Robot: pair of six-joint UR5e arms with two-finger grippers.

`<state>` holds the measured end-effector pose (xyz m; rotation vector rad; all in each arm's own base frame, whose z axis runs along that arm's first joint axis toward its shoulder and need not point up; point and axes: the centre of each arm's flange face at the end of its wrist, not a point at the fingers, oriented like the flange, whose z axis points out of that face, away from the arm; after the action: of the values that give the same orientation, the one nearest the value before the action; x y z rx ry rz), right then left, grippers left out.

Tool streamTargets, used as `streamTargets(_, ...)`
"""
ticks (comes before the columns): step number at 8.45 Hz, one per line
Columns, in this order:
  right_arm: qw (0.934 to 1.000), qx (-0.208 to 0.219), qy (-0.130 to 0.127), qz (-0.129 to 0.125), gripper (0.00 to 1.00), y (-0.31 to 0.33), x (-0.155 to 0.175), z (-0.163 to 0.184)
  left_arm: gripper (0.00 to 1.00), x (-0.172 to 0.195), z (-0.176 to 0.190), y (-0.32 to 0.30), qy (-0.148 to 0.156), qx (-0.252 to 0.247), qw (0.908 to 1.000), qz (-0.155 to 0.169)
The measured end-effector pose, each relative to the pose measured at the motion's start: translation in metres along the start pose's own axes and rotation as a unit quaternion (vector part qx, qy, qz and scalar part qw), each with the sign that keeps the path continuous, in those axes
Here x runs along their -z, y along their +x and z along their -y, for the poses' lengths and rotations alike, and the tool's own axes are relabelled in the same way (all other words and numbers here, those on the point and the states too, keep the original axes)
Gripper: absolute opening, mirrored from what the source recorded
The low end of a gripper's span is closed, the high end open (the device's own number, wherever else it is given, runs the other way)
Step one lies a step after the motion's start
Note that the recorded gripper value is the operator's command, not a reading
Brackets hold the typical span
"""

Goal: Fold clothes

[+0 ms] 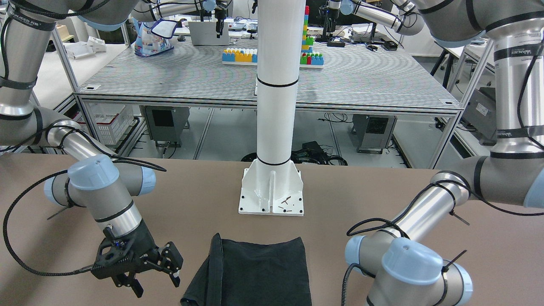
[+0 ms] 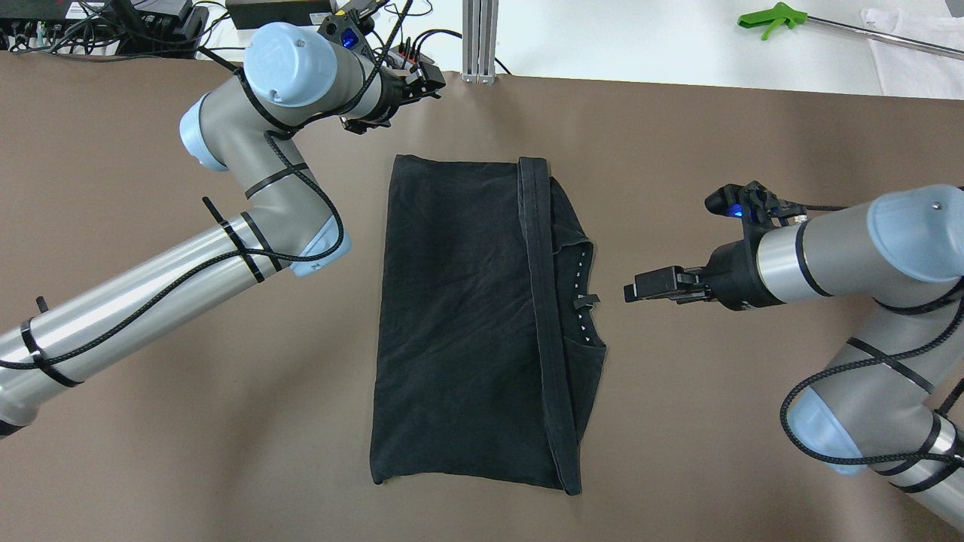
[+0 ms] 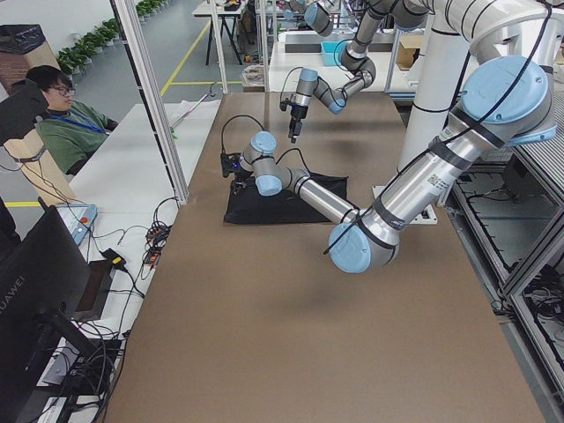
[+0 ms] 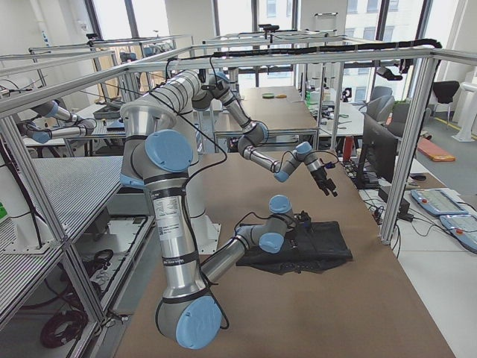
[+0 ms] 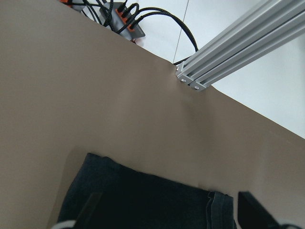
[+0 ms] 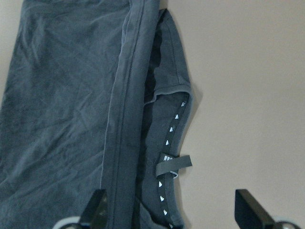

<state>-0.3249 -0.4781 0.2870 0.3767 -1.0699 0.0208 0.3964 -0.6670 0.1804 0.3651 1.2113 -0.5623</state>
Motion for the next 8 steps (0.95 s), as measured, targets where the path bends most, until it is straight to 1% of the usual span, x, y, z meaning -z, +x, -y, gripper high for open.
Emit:
streamTargets(2,0.998,0.002,0.032,-0.055,0.94,-0.02,-0.045,0.015,1.0,0.026,0.009,-0.022,-0.015,0.0,0.9999,-0.008)
streamTargets(3,0.9964,-0.008,0.041,-0.074,0.94,-0.035,-0.066,0.019,1.0,0.031,0.012,-0.028,-0.017,0.001,0.9998,-0.009)
streamTargets(5,0.9942,-0.041,0.046,-0.088,0.94,-0.065,-0.097,0.024,1.0,0.035,0.015,-0.032,-0.018,0.002,0.9998,-0.009)
streamTargets(8,0.9891,-0.078,0.051,-0.114,0.94,-0.098,-0.137,0.015,1.0,0.034,0.015,-0.038,-0.018,0.003,0.9998,-0.006)
